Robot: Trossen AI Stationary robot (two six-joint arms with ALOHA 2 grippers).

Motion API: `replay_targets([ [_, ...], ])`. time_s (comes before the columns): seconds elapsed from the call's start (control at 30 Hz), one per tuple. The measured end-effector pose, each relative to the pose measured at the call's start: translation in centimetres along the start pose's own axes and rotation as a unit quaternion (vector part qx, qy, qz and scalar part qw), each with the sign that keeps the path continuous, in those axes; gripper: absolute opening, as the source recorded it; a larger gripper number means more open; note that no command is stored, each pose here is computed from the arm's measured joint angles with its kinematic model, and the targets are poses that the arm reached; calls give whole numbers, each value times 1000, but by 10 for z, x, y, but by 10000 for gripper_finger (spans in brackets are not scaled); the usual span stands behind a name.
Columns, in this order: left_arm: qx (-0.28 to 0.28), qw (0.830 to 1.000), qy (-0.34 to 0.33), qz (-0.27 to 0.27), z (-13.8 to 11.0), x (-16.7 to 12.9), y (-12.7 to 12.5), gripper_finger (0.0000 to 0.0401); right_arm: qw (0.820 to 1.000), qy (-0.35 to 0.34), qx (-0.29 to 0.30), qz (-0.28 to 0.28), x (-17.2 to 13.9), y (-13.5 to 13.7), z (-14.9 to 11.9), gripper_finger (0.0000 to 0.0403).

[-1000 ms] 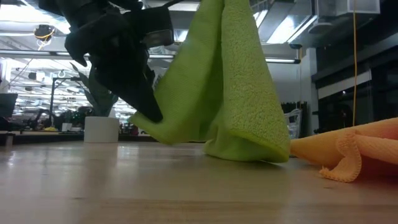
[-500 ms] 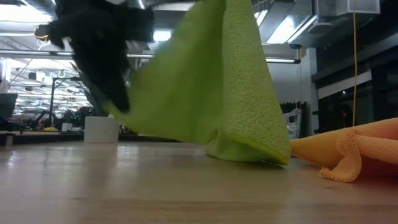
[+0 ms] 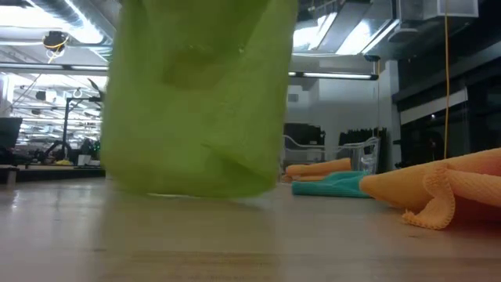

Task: Fold microfiber towels
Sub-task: Fold the green microfiber towel

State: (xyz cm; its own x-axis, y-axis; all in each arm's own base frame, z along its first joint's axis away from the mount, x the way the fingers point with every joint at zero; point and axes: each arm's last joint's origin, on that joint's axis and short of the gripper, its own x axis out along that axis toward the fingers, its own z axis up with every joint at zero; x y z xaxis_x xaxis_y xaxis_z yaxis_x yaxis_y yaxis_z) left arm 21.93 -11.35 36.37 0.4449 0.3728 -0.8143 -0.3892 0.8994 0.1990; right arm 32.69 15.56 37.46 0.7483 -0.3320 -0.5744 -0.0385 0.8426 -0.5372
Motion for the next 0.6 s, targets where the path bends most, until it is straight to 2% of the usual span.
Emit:
replay_targets([
  [0.1, -29, 999, -8, -44, 2, -21, -2, 0, 1000, -6, -2, 23, -2, 3, 1, 0],
  [0.27, -16, 990, 31, -139, -7, -44, -14, 0, 997, -31, 0, 71, -15, 20, 5, 0],
  [0.47, -39, 980, 62, -187, -23, -57, -31, 0, 994, -56, -7, 93, -32, 39, 7, 0],
  [0.6, -31, 977, 62, -202, -29, -63, -35, 0, 994, -70, -26, 74, -39, 45, 9, 0],
])
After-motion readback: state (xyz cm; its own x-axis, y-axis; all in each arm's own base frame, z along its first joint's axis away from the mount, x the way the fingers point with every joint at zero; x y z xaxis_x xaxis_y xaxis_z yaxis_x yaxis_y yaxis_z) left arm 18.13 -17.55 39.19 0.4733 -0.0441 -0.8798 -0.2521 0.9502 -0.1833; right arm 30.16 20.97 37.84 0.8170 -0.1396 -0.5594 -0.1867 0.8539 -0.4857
